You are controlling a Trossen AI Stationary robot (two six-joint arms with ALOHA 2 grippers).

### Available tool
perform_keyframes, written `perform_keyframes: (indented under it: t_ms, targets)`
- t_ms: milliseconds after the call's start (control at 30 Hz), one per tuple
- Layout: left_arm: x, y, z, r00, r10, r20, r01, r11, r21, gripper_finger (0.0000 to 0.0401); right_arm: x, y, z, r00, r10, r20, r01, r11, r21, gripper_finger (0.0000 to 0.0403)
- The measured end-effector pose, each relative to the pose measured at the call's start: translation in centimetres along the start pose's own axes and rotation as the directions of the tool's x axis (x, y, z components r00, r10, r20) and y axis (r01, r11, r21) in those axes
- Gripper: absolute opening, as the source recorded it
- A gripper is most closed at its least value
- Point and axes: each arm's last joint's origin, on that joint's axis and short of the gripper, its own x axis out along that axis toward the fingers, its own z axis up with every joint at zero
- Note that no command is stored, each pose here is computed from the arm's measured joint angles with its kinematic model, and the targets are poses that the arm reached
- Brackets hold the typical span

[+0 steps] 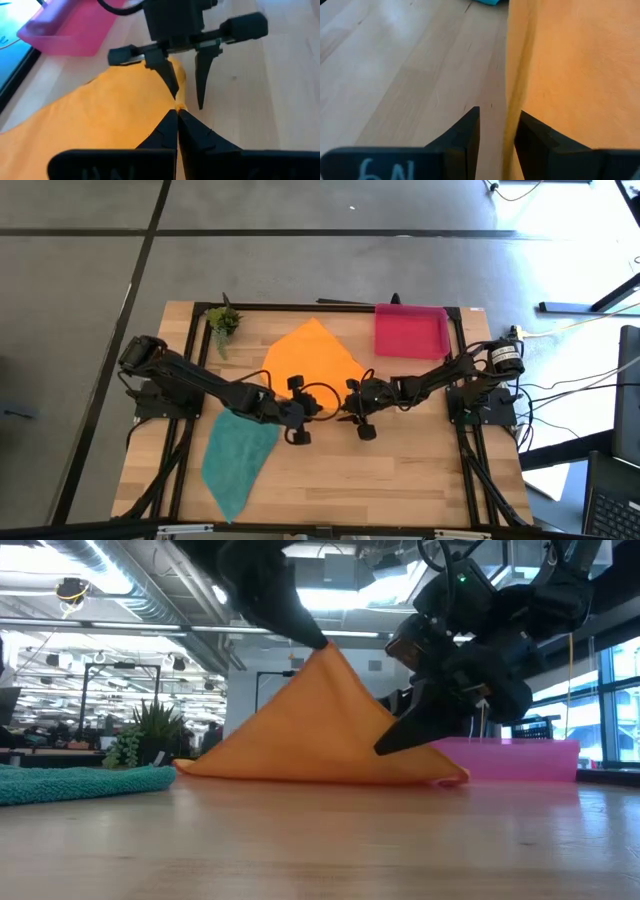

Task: Roll microfiber towels into tight, uniform cylinder then place into a basket
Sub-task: Fold the orange microfiber towel

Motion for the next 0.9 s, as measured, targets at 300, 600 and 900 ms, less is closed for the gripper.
perform_keyframes:
  t_ms: [300, 600, 900]
  targets:
    - [-2.1, 1.0, 0.9, 1.0, -0.003, 0.026, 0.004, 0.999, -0.037, 0.0, 0.0, -0.2, -0.5, 0.996, -0.074, -0.051, 0.074, 0.997, 0.002, 0.011]
    - [-3.6, 2.0, 0.7, 0.999, 0.035, -0.014, -0.035, 0.999, -0.014, 0.0, 0.0, -0.2, -0.6, 0.993, -0.098, -0.068, 0.098, 0.995, 0.002, 0.011]
    - [-5.3, 3.0, 1.0, 0.996, 0.094, 0.0, -0.094, 0.995, -0.018, 0.0, -0.1, -0.4, -0.6, 0.982, -0.176, -0.074, 0.18, 0.983, 0.049, 0.011]
